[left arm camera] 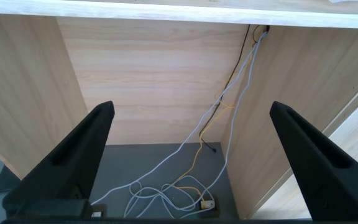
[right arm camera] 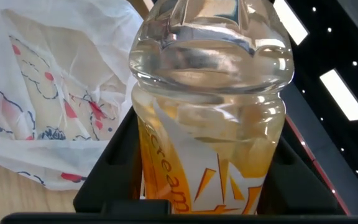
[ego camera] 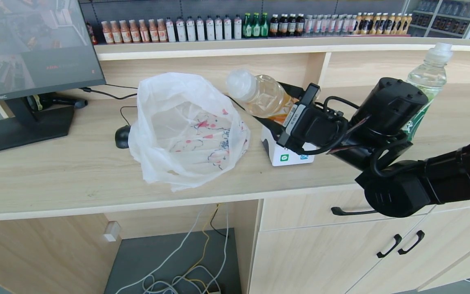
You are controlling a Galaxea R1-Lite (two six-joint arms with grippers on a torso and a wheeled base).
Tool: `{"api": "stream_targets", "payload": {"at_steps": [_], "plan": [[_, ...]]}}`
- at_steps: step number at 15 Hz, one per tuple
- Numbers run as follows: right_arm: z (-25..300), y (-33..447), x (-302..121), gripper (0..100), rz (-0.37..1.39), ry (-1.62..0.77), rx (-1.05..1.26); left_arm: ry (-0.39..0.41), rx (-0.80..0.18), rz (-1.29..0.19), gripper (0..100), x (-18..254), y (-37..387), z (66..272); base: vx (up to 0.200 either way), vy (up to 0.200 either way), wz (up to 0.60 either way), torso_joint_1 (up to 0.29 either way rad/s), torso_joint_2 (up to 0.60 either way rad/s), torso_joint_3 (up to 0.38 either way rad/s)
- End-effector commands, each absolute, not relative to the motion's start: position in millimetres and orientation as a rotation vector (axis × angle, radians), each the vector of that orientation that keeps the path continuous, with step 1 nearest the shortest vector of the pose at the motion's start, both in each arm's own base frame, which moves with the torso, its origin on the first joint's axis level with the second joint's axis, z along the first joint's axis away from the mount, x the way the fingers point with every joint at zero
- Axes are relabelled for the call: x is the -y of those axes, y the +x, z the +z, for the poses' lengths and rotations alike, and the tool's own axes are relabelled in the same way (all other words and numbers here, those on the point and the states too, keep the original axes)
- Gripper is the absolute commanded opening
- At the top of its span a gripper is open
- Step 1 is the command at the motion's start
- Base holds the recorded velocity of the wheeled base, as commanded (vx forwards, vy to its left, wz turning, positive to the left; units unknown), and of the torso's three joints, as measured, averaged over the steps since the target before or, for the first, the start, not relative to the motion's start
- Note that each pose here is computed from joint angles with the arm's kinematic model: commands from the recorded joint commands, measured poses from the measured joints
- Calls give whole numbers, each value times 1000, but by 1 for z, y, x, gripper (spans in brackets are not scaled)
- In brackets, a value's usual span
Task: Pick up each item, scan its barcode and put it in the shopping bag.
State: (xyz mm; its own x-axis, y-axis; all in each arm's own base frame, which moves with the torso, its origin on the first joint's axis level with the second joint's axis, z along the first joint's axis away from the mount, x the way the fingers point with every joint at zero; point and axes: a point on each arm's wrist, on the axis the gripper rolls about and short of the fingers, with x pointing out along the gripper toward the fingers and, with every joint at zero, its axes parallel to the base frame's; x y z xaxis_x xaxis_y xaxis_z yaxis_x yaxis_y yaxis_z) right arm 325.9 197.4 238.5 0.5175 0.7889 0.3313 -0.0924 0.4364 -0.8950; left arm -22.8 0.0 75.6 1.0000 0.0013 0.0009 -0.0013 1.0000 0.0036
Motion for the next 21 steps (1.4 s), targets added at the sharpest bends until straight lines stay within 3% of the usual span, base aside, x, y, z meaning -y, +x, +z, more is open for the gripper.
{"api": "stream_targets", "payload": {"at_steps": [1, 6, 14, 21], "plan": [[238, 326, -198, 0, 643, -966, 858, 3, 2, 2, 100, 0, -23, 76, 0, 0, 0, 0, 0, 0], [240, 326, -199, 0, 638, -961, 866, 3, 2, 2, 100, 0, -23, 76, 0, 0, 0, 0, 0, 0], [272, 304, -218, 0, 615, -849, 929, 3, 2, 2, 100, 0, -23, 76, 0, 0, 0, 0, 0, 0], [291, 280, -226, 0, 626, -595, 913, 3, 2, 2, 100, 0, -23, 76, 0, 0, 0, 0, 0, 0]]}}
